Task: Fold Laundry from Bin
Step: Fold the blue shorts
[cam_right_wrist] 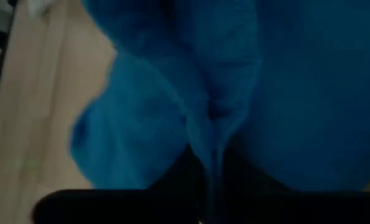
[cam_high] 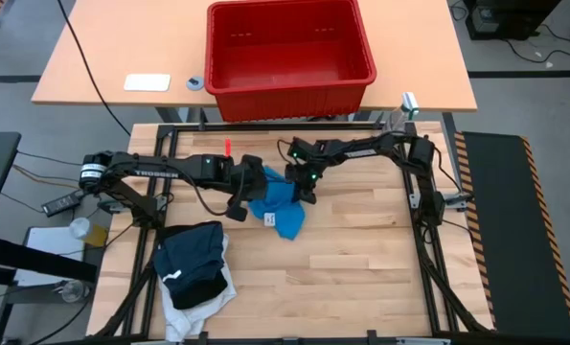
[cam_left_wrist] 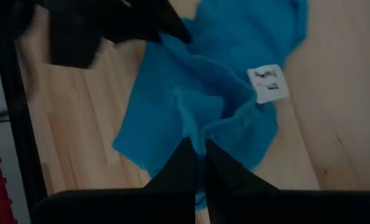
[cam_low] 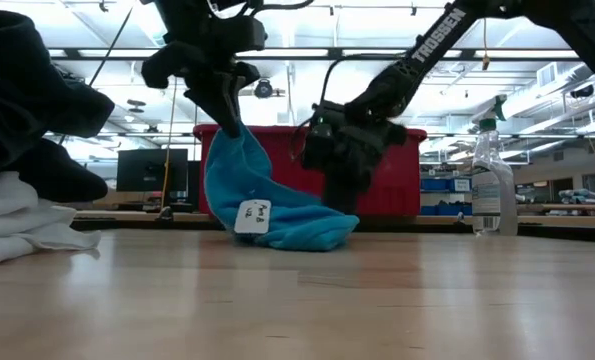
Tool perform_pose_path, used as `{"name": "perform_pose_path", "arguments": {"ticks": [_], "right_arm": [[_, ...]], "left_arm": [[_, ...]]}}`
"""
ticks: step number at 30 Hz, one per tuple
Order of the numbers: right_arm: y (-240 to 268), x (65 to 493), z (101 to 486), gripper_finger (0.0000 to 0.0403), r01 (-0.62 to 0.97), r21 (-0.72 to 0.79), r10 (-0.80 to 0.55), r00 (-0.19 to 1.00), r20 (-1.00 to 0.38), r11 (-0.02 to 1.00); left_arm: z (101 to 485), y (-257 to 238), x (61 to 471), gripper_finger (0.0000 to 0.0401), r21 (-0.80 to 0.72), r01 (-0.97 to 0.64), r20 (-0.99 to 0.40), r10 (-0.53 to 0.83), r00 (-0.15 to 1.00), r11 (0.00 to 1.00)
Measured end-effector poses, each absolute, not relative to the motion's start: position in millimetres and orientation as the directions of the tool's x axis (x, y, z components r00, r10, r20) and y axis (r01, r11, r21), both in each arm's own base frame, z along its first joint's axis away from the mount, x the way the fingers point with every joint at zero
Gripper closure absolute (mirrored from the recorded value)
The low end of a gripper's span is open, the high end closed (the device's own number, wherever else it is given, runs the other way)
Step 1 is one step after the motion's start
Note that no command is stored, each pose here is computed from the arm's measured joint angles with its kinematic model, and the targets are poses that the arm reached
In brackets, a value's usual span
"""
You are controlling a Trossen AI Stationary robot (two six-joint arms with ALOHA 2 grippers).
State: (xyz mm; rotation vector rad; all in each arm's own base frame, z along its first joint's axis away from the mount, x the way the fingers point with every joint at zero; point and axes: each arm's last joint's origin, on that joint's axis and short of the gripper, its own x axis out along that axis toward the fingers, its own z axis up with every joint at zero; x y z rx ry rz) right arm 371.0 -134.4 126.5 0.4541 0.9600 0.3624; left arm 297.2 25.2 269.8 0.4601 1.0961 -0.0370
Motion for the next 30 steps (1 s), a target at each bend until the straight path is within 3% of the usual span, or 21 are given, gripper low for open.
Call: {"name": "perform_pose_path", "arguments": {"ticks": [4, 9, 16, 20, 25, 27, 30], "right_arm": [[-140, 370, 166, 0.0386, -0.107, 0.497, 0.464, 0.562, -0.685, 0.861], [-140, 362, 217, 0.0364, -0.114, 0.462, 0.435, 0.587, -0.683, 0.879], [-129, 329, 294, 0.0371, -0.085, 0.309, 0.291, 0.635, -0.716, 0.947], [-130, 316, 315, 0.038, -0.076, 0.078, 0.109, 0.668, -0.736, 0.994], [-163, 307, 313, 0.0382, 0.148, -0.205, -0.253, 0.572, -0.78, 0.968], [-173, 300, 328, 0.0381, 0.239, -0.292, -0.377, 0.548, -0.747, 0.926], [-174, 287, 356, 0.0381, 0.301, -0.335, -0.451, 0.576, -0.682, 0.893]], "left_arm": [[270, 26, 297, 0.039, 0.326, 0.219, -0.863, 0.196, 0.466, 0.92], [285, 32, 288, 0.039, 0.314, 0.123, -0.831, 0.21, 0.515, 0.941], [328, 54, 273, 0.039, 0.352, -0.062, -0.641, 0.289, 0.711, 0.934], [336, 73, 281, 0.039, 0.414, -0.075, -0.541, 0.312, 0.781, 0.907], [311, 117, 291, 0.039, 0.485, -0.09, -0.587, 0.4, 0.704, 0.87], [322, 129, 290, 0.039, 0.528, -0.168, -0.526, 0.476, 0.705, 0.833], [347, 135, 291, 0.039, 0.58, -0.231, -0.412, 0.526, 0.744, 0.781]]}}
